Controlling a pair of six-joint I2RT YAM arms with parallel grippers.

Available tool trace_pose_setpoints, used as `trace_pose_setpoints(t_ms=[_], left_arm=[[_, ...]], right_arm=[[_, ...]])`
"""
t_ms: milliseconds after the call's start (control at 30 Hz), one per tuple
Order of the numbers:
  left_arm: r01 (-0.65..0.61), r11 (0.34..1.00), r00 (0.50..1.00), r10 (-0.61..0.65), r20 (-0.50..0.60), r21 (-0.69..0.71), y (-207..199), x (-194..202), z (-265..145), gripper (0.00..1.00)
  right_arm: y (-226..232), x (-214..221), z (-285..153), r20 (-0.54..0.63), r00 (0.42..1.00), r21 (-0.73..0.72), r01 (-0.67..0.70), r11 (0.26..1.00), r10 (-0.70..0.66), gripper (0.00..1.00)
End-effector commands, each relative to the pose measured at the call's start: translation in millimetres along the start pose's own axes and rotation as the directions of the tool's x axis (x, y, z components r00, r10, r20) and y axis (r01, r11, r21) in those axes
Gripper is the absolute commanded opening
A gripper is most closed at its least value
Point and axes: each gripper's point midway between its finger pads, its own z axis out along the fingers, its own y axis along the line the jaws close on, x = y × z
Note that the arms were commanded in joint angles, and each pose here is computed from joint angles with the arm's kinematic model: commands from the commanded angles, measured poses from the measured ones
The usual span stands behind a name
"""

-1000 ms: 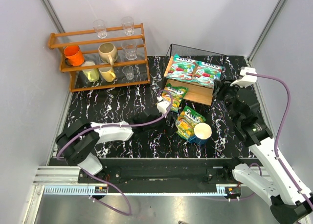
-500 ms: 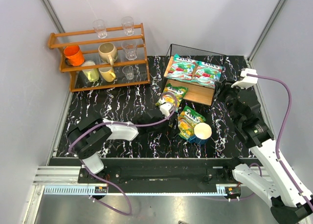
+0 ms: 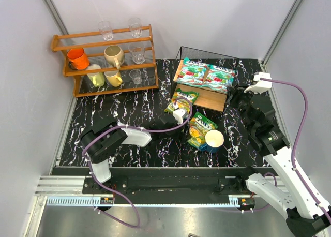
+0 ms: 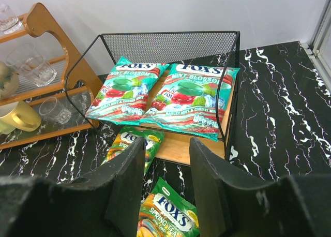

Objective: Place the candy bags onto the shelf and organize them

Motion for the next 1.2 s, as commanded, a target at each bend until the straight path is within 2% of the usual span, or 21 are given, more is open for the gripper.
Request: trace_pose_setpoints(t_ms=[0, 133, 167, 233, 267, 400, 733, 933, 1167], left_arm=[[0.011, 1.000, 0.999, -0.011, 0.036, 0.012, 1, -1, 2, 0.69], [0.013, 1.000, 0.999, -0.014, 0.038, 0.028, -2, -2, 1, 0.53], [0.011, 1.000, 0.999, -0.012, 0.037, 0.029, -3, -2, 1, 0.43], [0.004, 1.000, 0.999, -0.005, 0.044, 0.030, -5, -8, 1, 0.32], [-0.004, 1.000, 0.999, 0.003, 0.038, 0.025, -4, -9, 0, 0.21], [-0.036, 0.999, 0.998, 0.036, 0.051, 0.007, -4, -23, 0, 0.01], [-0.198, 0.977, 0.976, 0.204, 0.080, -0.078, -4, -78, -5, 0.00], [-0.315, 0.933, 0.940, 0.332, 0.077, -0.174, 7, -110, -8, 0.00], [-0.349, 0.915, 0.917, 0.378, 0.125, -0.205, 4, -146, 0, 0.00]], right_arm=[[2, -17, -3, 0.038, 0.999, 0.001, -0.006, 1.000, 0.006, 0.48], [1, -17, -3, 0.039, 0.999, 0.003, -0.011, 1.000, 0.011, 0.48], [1, -17, -4, 0.039, 0.999, 0.003, -0.011, 1.000, 0.011, 0.48], [1, -18, -5, 0.041, 0.999, 0.001, -0.011, 1.000, 0.011, 0.48], [1, -18, -5, 0.042, 0.999, 0.003, -0.011, 1.000, 0.011, 0.48], [1, -18, -5, 0.041, 0.999, 0.002, -0.011, 1.000, 0.011, 0.49], [0, -15, -5, 0.038, 0.999, 0.006, -0.006, 1.000, 0.006, 0.49], [-1, -11, -3, 0.031, 1.000, 0.008, -0.004, 1.000, 0.004, 0.49], [-1, -7, -1, 0.024, 1.000, 0.012, -0.002, 1.000, 0.002, 0.49]])
